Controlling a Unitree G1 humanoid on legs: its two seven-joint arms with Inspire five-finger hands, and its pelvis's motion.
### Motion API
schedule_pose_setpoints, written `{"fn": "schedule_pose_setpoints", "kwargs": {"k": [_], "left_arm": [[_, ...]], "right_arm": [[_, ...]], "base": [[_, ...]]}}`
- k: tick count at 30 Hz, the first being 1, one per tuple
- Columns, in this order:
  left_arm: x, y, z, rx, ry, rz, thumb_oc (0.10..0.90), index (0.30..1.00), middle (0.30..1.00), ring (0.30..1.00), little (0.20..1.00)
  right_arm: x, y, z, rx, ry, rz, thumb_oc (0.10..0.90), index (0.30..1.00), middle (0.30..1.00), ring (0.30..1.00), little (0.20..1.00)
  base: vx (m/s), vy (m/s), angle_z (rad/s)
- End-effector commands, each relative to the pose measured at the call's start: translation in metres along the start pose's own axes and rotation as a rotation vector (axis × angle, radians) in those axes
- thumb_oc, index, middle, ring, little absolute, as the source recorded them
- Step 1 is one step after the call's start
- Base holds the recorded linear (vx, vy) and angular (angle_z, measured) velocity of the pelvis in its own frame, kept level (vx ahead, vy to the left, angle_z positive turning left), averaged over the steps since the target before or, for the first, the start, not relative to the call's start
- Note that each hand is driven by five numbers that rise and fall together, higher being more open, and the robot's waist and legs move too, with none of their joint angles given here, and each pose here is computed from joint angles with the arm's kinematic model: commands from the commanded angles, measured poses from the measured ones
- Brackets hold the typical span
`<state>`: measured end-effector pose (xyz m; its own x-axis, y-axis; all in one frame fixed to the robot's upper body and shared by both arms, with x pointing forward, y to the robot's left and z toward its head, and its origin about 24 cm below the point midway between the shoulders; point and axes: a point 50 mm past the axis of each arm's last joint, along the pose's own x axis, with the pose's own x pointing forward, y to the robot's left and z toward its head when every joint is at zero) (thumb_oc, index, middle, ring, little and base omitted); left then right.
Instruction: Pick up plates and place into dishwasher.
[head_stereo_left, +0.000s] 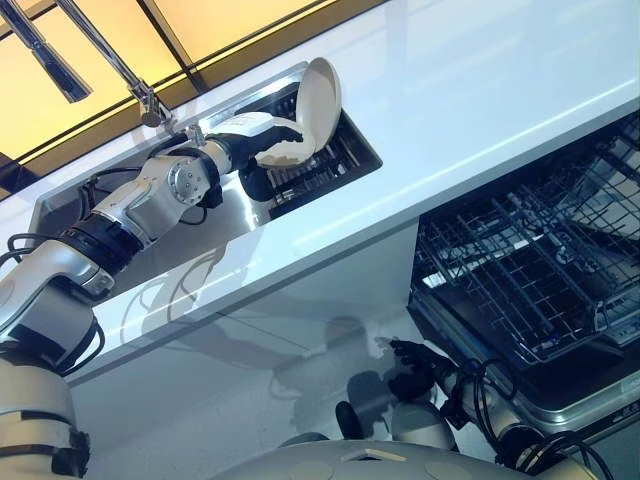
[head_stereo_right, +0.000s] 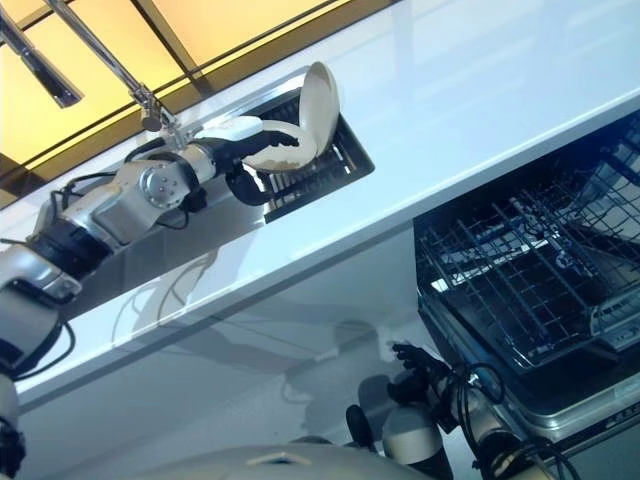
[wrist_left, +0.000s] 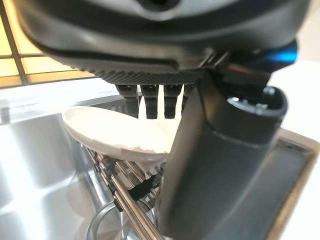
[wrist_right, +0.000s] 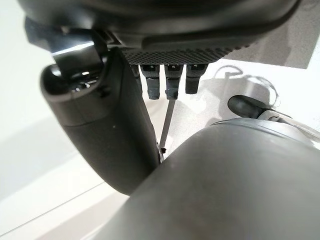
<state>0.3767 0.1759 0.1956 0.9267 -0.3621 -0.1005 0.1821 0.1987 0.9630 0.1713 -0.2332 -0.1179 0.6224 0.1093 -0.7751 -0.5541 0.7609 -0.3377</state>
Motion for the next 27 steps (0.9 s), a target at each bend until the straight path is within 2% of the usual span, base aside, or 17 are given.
{"fn": "schedule_pose_setpoints", "kwargs": {"k": [1,14,27], "left_arm": [[-0.011,0.065,-0.018,-0.065,0.077,0.325,0.800,0.900,0.900,0.900,0.900],[-0.005,0.061,-0.019,-0.120,0.098,0.453,0.800,0.900,0.900,0.900,0.900],[-0.006,0.078,-0.027,-0.014,0.201,0.549,0.800,0.900,0.900,0.900,0.900]], "right_arm": [[-0.013,0.026,-0.028,-0.080,0.074,0.108,0.800,0.900,0.900,0.900,0.900],[-0.013,0.012,-0.020,-0.122,0.028,0.082,0.800,0.900,0.900,0.900,0.900],[-0.008,-0.015,0.009,-0.156,-0.072,0.021,0.800,0.900,0.900,0.900,0.900]], "base": [[-0.02,0.015,-0.08],[-0.01,0.003,-0.04],[-0.05,-0.008,-0.06]]}}
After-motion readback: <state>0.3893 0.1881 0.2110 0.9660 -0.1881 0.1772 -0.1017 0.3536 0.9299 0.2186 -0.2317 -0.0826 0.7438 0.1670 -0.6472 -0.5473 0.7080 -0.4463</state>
